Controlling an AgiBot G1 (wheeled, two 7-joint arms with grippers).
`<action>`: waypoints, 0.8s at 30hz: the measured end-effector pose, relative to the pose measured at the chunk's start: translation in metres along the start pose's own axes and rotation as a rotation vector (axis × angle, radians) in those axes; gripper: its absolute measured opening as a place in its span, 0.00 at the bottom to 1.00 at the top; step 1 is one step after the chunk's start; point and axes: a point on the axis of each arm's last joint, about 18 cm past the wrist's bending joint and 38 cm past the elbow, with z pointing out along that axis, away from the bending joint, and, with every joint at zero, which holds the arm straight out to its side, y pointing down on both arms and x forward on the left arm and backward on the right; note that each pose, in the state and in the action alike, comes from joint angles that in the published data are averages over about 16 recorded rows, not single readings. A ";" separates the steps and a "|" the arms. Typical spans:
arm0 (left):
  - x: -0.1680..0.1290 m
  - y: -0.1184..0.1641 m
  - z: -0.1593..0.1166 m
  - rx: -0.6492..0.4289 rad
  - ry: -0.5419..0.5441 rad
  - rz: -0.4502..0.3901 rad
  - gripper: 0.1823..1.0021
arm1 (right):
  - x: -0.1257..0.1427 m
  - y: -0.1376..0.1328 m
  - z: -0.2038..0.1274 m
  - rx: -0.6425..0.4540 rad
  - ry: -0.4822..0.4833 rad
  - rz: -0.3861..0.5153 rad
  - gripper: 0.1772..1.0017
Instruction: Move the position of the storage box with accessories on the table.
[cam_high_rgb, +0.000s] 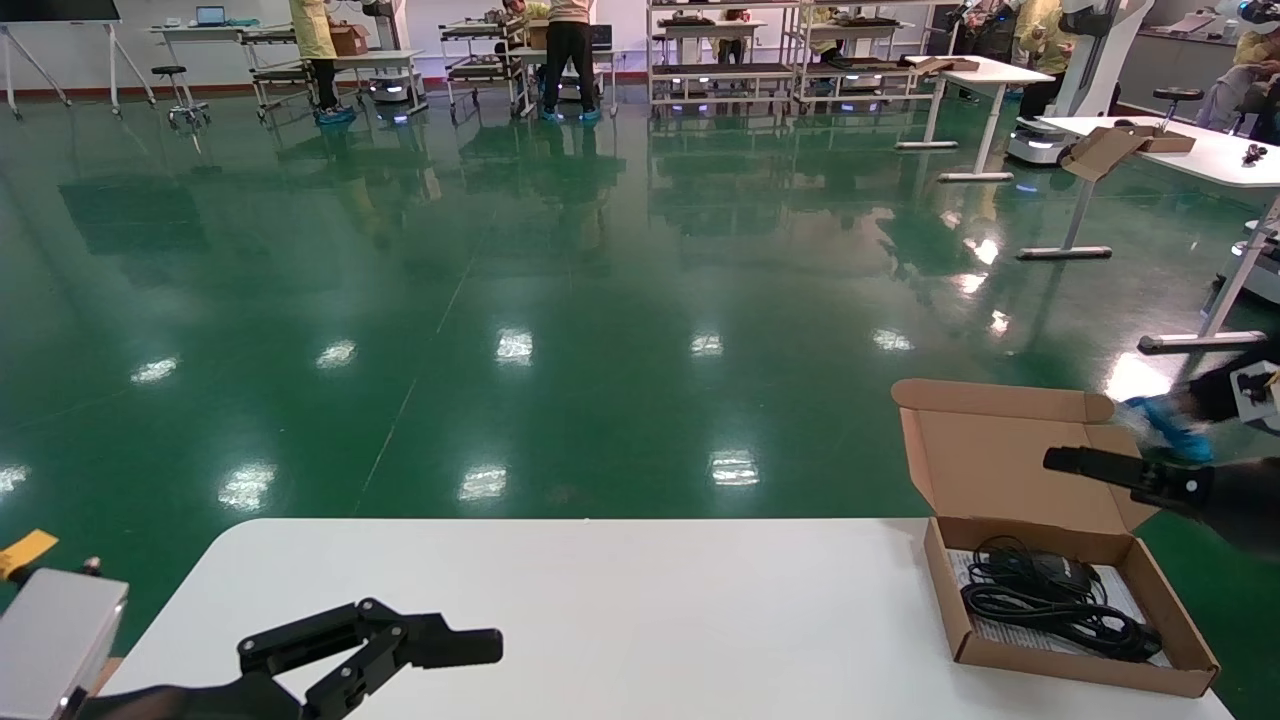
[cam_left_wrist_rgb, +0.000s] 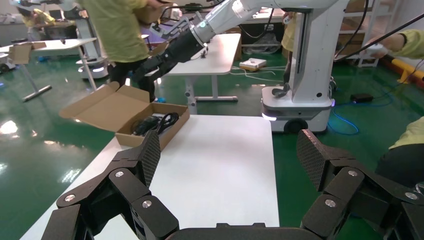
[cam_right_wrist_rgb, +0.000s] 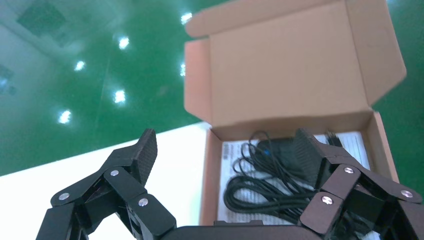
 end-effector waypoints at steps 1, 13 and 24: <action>0.000 0.000 0.000 0.000 0.000 0.000 1.00 | -0.001 0.000 0.000 0.000 -0.004 0.002 0.99; 0.000 0.000 0.000 0.000 0.000 0.000 1.00 | -0.014 0.010 0.004 -0.014 -0.079 -0.031 1.00; 0.000 0.000 0.000 0.000 0.000 0.000 1.00 | -0.055 0.036 0.003 -0.029 -0.311 -0.128 1.00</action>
